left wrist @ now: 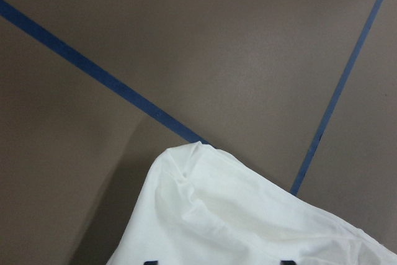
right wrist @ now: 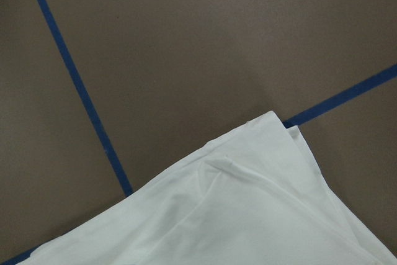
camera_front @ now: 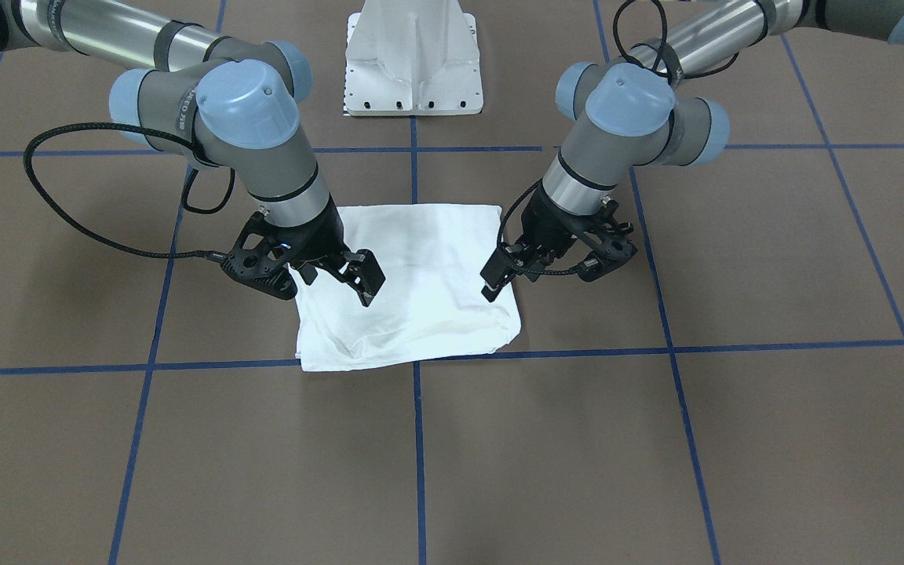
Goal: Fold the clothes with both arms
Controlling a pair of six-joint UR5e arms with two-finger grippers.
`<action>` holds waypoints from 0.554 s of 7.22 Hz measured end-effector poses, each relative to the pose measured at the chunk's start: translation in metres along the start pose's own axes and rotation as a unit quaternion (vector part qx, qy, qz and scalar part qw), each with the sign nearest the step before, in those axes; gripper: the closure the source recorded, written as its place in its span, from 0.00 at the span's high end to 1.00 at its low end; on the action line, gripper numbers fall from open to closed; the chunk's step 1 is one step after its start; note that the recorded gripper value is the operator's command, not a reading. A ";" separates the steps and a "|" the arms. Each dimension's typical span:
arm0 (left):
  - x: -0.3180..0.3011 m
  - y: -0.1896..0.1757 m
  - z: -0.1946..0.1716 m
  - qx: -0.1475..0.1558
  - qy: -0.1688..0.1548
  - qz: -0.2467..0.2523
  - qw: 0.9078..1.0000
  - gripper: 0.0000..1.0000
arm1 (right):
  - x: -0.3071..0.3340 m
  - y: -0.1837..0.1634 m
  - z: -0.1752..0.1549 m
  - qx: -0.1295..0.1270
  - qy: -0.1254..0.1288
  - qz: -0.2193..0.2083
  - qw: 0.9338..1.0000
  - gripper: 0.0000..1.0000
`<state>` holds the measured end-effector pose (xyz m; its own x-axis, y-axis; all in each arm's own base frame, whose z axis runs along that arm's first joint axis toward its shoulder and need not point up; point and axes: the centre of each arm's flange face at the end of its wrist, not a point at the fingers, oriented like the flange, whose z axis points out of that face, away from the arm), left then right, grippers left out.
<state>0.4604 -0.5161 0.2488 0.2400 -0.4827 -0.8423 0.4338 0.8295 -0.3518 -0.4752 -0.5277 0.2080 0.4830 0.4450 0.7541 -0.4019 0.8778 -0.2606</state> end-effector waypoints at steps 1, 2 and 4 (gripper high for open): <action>0.000 -0.015 -0.007 0.006 -0.002 0.015 1.000 1.00 | 0.002 -0.011 -0.005 0.005 0.000 -0.021 1.000 1.00; -0.004 -0.037 -0.017 0.010 -0.005 0.042 0.999 1.00 | 0.011 -0.035 -0.012 0.016 0.005 -0.046 0.999 1.00; -0.033 -0.104 -0.049 0.027 -0.018 0.127 0.991 1.00 | 0.065 -0.115 -0.029 0.045 0.031 -0.111 0.992 1.00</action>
<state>0.3647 -0.5727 0.2927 0.3786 -0.2700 -0.8853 0.4014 0.9098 -0.1058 -0.3753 -0.5944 0.2690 0.6137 0.2555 0.7470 -0.3464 0.9374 -0.0361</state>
